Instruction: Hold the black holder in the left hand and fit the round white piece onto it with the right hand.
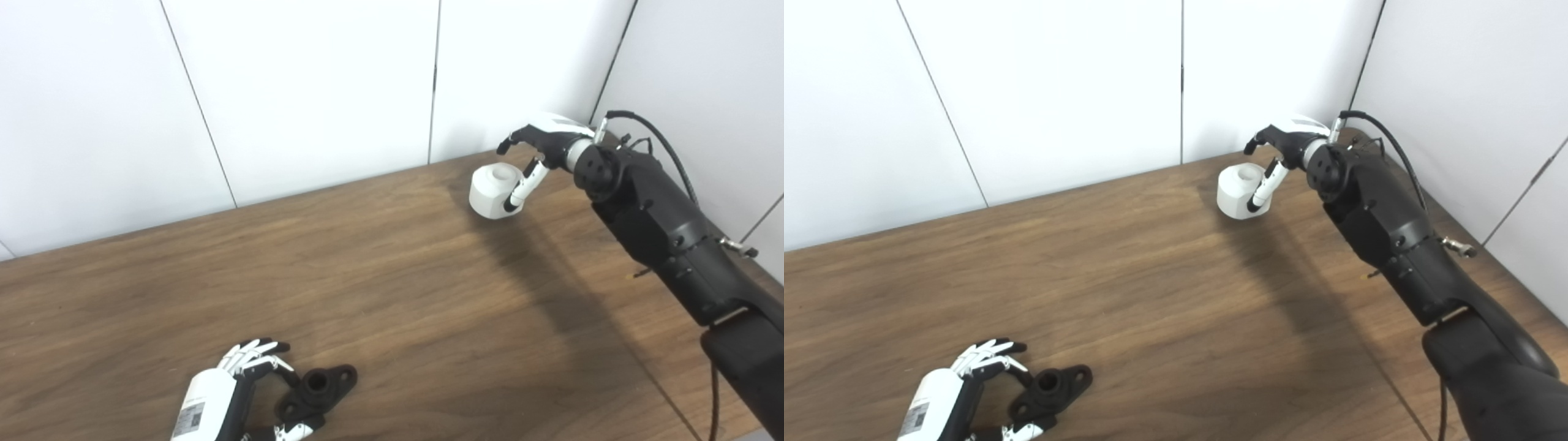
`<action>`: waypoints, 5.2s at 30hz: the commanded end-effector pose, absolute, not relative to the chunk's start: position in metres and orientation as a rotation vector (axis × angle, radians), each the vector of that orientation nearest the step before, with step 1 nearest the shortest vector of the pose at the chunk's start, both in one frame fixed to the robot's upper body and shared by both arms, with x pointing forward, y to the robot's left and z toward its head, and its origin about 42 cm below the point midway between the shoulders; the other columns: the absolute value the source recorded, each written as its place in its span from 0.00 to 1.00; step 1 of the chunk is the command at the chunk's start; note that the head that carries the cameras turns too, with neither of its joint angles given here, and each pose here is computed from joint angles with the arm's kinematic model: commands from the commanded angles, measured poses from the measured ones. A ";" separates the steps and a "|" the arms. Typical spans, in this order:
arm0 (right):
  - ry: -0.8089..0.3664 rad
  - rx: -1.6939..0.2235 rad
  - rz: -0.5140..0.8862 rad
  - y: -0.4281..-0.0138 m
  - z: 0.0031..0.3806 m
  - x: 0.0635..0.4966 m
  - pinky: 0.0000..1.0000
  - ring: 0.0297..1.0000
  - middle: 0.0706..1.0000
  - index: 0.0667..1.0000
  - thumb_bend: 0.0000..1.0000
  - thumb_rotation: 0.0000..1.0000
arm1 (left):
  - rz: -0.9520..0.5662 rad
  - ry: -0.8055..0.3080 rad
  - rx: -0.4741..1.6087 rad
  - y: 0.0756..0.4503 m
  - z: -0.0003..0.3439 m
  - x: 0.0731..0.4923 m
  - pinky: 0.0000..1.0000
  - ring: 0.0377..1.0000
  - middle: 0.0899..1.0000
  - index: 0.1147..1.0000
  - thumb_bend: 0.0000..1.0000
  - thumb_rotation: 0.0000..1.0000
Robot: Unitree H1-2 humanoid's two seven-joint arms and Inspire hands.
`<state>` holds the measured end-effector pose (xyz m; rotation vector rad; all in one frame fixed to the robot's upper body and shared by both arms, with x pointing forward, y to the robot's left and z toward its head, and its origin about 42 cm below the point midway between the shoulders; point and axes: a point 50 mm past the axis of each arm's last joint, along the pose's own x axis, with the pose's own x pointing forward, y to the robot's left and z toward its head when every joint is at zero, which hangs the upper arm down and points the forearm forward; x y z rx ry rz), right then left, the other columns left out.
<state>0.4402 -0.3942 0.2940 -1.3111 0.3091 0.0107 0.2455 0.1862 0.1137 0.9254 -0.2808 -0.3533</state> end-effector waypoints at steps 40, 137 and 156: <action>0.227 -1.396 -0.012 -0.391 0.321 0.457 0.79 0.97 0.88 0.70 0.93 0.21 | -0.407 -0.166 0.963 0.186 0.103 0.234 0.86 0.85 0.76 0.42 0.52 0.04; -0.476 -1.348 0.366 -0.233 0.364 0.277 0.75 0.91 0.79 0.44 0.53 0.13 | -0.447 -0.119 0.980 0.164 0.098 0.243 0.95 0.91 0.81 0.42 0.52 0.05; -0.525 -1.293 0.485 -0.193 0.371 0.277 0.75 0.91 0.78 0.44 0.52 0.13 | -0.458 -0.109 0.997 0.153 0.107 0.244 0.98 0.92 0.82 0.42 0.52 0.06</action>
